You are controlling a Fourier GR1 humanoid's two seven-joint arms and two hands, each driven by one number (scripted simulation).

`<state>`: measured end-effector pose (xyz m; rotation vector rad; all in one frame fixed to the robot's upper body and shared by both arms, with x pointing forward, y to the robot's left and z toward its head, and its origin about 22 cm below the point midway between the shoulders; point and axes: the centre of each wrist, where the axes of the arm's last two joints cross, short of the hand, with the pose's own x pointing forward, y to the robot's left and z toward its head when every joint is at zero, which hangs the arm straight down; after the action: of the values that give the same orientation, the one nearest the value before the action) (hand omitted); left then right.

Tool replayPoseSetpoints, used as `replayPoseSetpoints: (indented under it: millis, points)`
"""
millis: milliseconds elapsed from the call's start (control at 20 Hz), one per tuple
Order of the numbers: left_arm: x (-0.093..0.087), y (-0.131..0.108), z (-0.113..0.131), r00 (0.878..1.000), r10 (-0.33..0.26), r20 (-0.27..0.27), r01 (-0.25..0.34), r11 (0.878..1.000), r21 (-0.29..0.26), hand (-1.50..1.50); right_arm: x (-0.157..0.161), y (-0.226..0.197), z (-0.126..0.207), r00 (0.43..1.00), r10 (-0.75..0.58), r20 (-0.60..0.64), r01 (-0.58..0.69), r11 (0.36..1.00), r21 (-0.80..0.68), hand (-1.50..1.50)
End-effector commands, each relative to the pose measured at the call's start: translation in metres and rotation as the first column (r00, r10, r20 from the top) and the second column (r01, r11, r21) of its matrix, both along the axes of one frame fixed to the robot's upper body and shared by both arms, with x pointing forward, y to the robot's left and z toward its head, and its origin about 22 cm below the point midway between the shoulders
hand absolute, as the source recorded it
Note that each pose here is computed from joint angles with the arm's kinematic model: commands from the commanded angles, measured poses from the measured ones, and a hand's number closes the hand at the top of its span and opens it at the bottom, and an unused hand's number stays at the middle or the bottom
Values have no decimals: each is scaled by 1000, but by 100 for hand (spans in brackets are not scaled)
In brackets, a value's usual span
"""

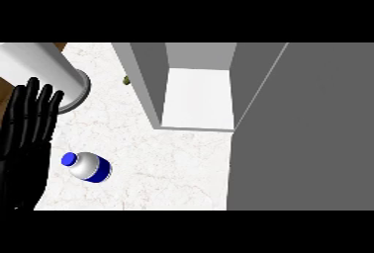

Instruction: Pick up the bottled water, place it into the cabinet and close the cabinet

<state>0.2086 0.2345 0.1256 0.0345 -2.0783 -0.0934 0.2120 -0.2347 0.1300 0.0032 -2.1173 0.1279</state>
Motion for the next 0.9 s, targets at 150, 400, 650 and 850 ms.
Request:
replayPoseSetpoints:
  millis: [150,400,650,850]
  points:
    - [-46,33,3,974,227,23,-226,974,-22,-150,-34,-8,-15,996,-41,-83,36,997,-65,-150]
    - [-67,28,-9,940,256,-227,-317,900,-298,-150,-61,-3,-15,972,103,-213,-89,993,74,-150]
    - [-112,13,16,936,281,-211,-337,888,-313,-150,-90,-22,10,973,107,-206,-98,994,55,-150]
    - [-121,16,10,939,276,-204,-332,885,-327,-150,-119,-5,29,971,107,-214,-98,994,54,-150]
